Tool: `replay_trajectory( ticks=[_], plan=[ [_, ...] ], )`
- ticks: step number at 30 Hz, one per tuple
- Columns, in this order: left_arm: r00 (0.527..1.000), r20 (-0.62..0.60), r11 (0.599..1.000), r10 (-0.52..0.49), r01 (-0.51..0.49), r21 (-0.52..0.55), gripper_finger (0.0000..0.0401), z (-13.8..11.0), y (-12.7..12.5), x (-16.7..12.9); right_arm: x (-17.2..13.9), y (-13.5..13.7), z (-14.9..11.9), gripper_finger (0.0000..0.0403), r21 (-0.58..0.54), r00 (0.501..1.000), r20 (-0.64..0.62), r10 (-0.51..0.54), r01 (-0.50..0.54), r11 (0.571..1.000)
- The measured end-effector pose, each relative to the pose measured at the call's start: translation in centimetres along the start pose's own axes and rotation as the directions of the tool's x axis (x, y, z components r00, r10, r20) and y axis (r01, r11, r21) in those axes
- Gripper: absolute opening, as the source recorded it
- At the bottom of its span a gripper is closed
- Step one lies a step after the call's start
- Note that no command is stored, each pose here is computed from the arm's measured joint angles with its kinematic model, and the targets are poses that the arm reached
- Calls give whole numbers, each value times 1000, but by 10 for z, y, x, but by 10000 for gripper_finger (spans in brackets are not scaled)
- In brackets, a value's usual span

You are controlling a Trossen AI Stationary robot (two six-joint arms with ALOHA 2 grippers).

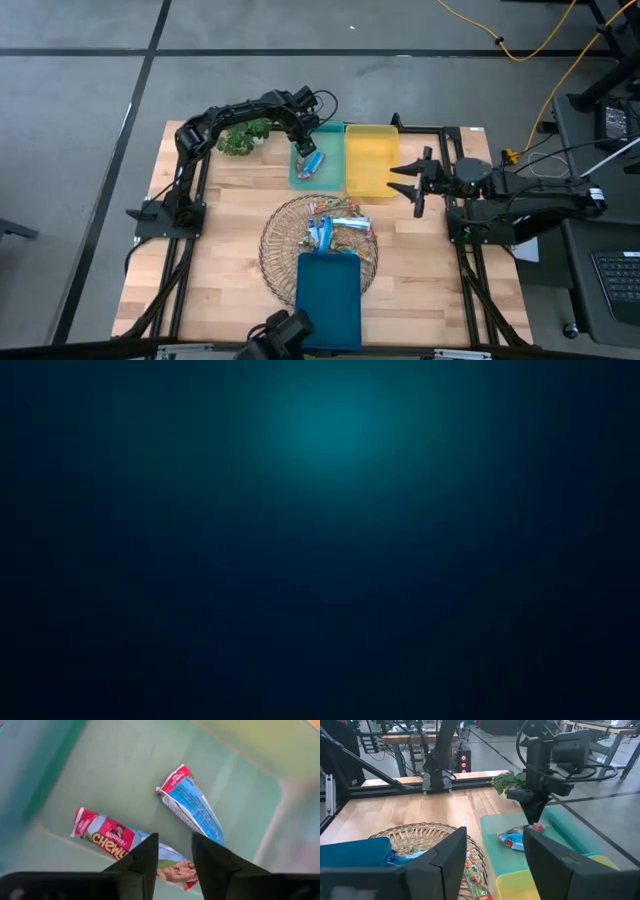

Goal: Pick and place Granola Bars by type
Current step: Put the red granola bar into the green container

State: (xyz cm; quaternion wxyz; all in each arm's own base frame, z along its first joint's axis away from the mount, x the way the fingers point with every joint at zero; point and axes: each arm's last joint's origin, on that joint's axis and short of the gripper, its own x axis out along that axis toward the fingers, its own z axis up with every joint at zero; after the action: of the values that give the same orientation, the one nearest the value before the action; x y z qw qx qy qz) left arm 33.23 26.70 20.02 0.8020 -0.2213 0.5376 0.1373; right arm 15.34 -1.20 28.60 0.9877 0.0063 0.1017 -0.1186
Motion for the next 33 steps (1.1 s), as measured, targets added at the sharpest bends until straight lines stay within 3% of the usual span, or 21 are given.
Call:
replay_trajectory(
  ticks=[6, 12, 23, 33],
  plan=[
    [1000, -10, 1000, -15, 15, -7, 123, -1, -7, -7, 4, 1, -2, 196, -7, 1000, -19, 0, 0, 1000],
    [998, 38, 997, -45, 43, 57, 118, 2, -33, -31, 5, 1, -2, 196, -8, 1000, -23, 0, 0, 1000],
    [975, 166, 962, -147, 102, 253, 118, -5, -115, -89, 5, 1, -2, 196, -10, 1000, -17, 1, -1, 1000],
    [961, 148, 933, -232, 177, 314, 125, -18, -181, -93, 5, 1, -2, 196, -10, 1000, -17, 4, -4, 1000]
  ],
)
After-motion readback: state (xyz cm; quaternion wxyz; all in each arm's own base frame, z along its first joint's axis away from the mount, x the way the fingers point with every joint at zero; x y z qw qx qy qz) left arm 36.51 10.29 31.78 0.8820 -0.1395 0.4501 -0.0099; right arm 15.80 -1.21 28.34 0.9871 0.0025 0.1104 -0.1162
